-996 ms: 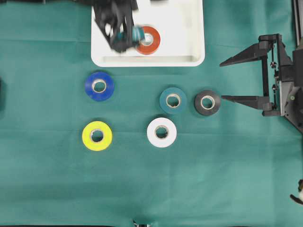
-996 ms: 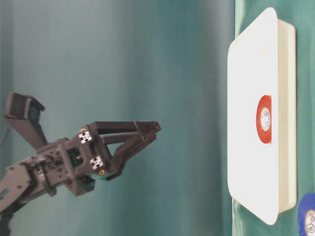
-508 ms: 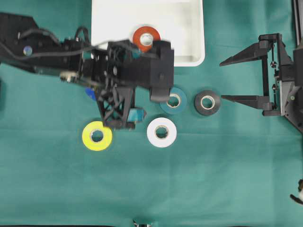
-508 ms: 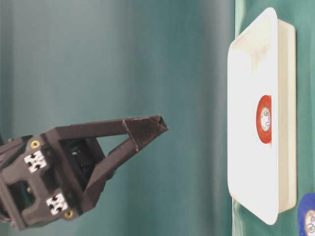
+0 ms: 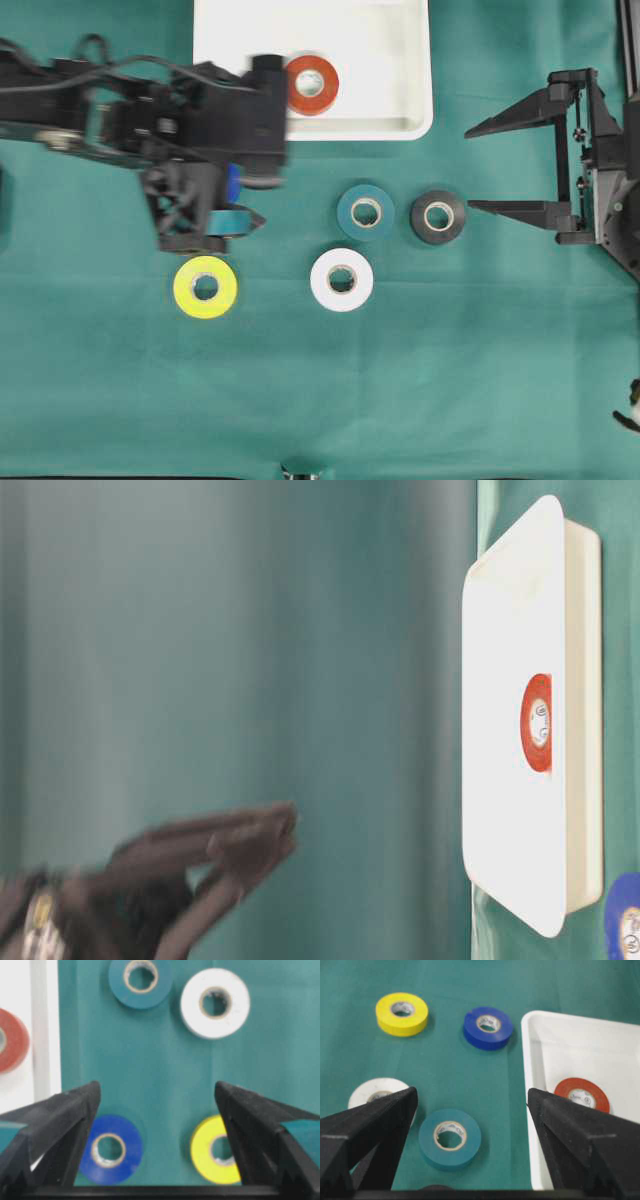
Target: Pick up the tape from a random location and place it into the white case.
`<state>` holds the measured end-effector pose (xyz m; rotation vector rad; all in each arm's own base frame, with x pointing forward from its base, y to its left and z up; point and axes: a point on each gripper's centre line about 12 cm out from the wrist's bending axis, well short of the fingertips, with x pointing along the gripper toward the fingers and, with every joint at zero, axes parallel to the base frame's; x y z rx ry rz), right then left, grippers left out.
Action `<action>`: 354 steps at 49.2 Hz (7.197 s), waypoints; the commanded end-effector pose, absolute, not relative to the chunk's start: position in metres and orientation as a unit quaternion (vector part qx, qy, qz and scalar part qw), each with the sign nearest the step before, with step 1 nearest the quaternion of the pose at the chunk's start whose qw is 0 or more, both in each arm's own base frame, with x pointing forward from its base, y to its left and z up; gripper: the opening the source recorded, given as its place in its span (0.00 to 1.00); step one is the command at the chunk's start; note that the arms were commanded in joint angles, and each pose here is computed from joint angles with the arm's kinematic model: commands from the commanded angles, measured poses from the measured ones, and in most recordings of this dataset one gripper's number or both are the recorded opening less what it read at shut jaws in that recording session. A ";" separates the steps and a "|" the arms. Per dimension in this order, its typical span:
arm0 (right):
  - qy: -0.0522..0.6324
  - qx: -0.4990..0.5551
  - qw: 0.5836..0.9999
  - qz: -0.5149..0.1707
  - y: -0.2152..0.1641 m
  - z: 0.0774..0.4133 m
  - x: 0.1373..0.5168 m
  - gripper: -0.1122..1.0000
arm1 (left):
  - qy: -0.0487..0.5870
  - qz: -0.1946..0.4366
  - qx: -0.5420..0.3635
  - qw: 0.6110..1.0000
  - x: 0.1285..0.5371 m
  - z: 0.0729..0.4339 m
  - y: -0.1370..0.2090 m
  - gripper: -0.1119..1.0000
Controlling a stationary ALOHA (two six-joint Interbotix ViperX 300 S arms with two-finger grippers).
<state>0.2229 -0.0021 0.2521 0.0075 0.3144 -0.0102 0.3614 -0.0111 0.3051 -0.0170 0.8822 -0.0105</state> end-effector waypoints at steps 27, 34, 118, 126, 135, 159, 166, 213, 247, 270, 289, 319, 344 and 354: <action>0.138 0.003 0.990 -0.005 -0.002 0.266 0.227 0.91 | 0.254 0.008 -0.016 0.967 0.227 0.303 0.001 0.98; 0.139 0.003 0.990 -0.006 -0.002 0.266 0.227 0.91 | 0.246 0.006 -0.017 0.969 0.212 0.281 0.001 0.98; 0.135 0.000 0.991 0.002 0.001 0.286 0.365 0.91 | 0.171 0.005 -0.019 0.985 0.177 0.242 0.001 0.98; 0.132 0.000 0.991 0.003 0.003 0.290 0.400 0.91 | 0.171 0.004 -0.018 0.985 0.177 0.242 0.001 0.98; 0.120 0.000 0.993 0.003 0.003 0.299 0.439 0.91 | 0.171 0.005 -0.018 0.985 0.177 0.241 0.001 0.98; 0.113 -0.002 0.994 0.003 0.003 0.313 0.501 0.91 | 0.176 0.004 -0.017 0.984 0.178 0.239 0.001 0.98; 0.122 -0.001 0.993 0.002 0.002 0.312 0.505 0.91 | 0.177 0.005 -0.017 0.984 0.177 0.238 0.001 0.98; 0.397 0.047 0.916 -0.020 0.003 0.281 0.523 0.91 | 0.175 0.005 -0.019 0.984 0.178 0.239 0.001 0.98; 0.500 0.031 0.865 -0.036 -0.003 0.279 0.522 0.91 | 0.167 0.005 -0.019 0.986 0.178 0.241 0.001 0.98; 0.501 0.028 0.864 -0.036 -0.003 0.275 0.524 0.91 | 0.168 0.013 -0.021 0.986 0.178 0.240 0.004 0.98; 0.509 0.025 0.860 -0.038 -0.004 0.252 0.534 0.91 | 0.168 0.012 -0.021 0.986 0.178 0.240 0.003 0.98; 0.514 0.021 0.857 -0.043 -0.008 0.205 0.551 0.91 | 0.169 0.012 -0.021 0.985 0.178 0.240 0.003 0.98; 0.521 0.024 0.852 -0.044 -0.009 0.159 0.563 0.91 | 0.171 0.013 -0.022 0.985 0.178 0.239 0.003 0.98; 0.534 0.023 0.844 -0.041 -0.005 0.132 0.565 0.91 | 0.172 0.013 -0.022 0.985 0.178 0.239 0.003 0.98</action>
